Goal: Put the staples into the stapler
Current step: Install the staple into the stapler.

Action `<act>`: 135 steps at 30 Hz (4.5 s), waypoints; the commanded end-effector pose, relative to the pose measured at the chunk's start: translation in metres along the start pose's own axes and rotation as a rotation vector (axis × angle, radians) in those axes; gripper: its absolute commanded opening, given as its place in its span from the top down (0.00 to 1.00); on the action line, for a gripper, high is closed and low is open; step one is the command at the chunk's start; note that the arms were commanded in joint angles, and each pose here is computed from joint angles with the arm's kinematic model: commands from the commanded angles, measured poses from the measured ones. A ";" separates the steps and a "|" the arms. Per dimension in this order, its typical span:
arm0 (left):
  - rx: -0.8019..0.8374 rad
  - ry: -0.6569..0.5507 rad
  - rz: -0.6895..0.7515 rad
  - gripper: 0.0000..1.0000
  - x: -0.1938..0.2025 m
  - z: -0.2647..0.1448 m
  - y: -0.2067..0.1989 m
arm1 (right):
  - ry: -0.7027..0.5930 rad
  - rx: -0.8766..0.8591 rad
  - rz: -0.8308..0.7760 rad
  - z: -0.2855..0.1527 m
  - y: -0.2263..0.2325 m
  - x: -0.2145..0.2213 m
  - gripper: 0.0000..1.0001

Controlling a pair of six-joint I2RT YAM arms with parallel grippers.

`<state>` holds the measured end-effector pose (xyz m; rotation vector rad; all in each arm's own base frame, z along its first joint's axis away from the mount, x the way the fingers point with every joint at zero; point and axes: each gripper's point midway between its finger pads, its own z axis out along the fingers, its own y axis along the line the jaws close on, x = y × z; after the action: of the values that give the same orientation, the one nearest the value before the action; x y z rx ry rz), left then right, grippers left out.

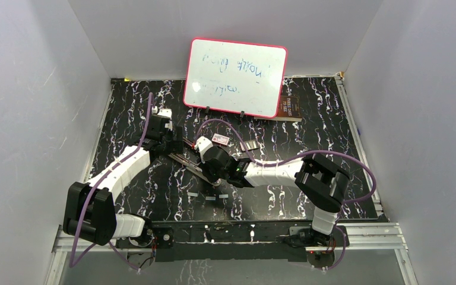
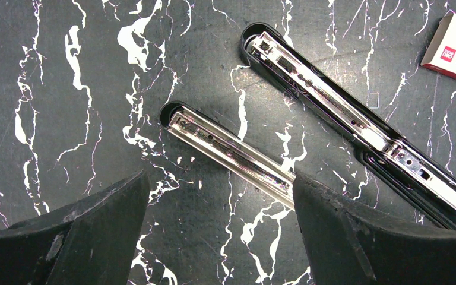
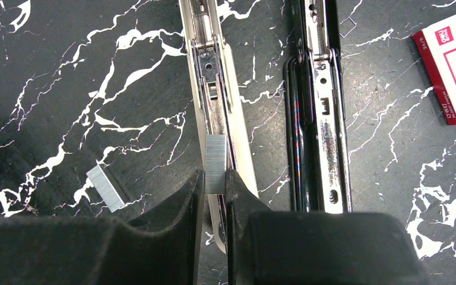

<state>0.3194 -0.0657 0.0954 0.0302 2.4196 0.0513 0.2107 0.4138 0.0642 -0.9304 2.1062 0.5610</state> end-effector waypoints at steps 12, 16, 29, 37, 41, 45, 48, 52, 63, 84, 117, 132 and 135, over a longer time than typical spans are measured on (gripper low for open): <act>0.009 -0.006 0.012 0.11 0.002 -0.003 -0.001 | -0.107 0.011 0.012 -0.007 0.002 -0.039 1.00; 0.008 -0.005 0.012 0.11 0.002 -0.003 -0.001 | -0.113 0.012 0.006 -0.006 0.001 -0.038 1.00; 0.011 -0.008 0.015 0.11 0.001 -0.003 -0.002 | -0.124 0.009 0.000 -0.010 0.002 -0.045 1.00; 0.011 -0.009 0.016 0.11 0.000 -0.003 -0.002 | -0.082 0.012 -0.008 -0.002 0.001 -0.032 1.00; 0.011 -0.009 0.015 0.11 0.000 -0.003 -0.001 | -0.067 0.013 -0.011 0.001 0.001 -0.028 1.00; 0.012 -0.009 0.016 0.11 0.000 -0.003 -0.002 | -0.052 0.015 -0.013 0.003 0.001 -0.025 1.00; 0.013 -0.007 0.017 0.11 0.001 -0.003 -0.002 | -0.043 0.016 -0.016 0.004 0.001 -0.023 1.00; 0.013 -0.010 0.019 0.11 0.001 -0.004 -0.002 | -0.028 0.014 -0.017 0.005 0.001 -0.021 1.00; 0.016 -0.009 0.023 0.11 0.001 -0.004 -0.003 | 0.002 0.010 -0.022 0.004 0.002 -0.014 1.00; 0.016 -0.010 0.026 0.10 0.001 -0.004 -0.003 | -0.019 0.029 -0.044 -0.002 -0.001 -0.028 1.00; 0.016 -0.012 0.027 0.10 0.001 -0.004 -0.003 | -0.069 -0.003 -0.045 -0.011 0.004 -0.041 1.00; 0.015 -0.011 0.029 0.10 0.001 -0.004 -0.003 | -0.031 -0.009 -0.046 -0.005 0.005 -0.031 1.00; 0.016 -0.014 0.030 0.10 0.000 -0.004 -0.003 | -0.027 -0.004 -0.045 -0.005 0.004 -0.029 1.00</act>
<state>0.3196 -0.0674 0.0952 0.0556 2.4157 0.0534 0.2143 0.4161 0.0668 -0.9944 2.1047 0.5156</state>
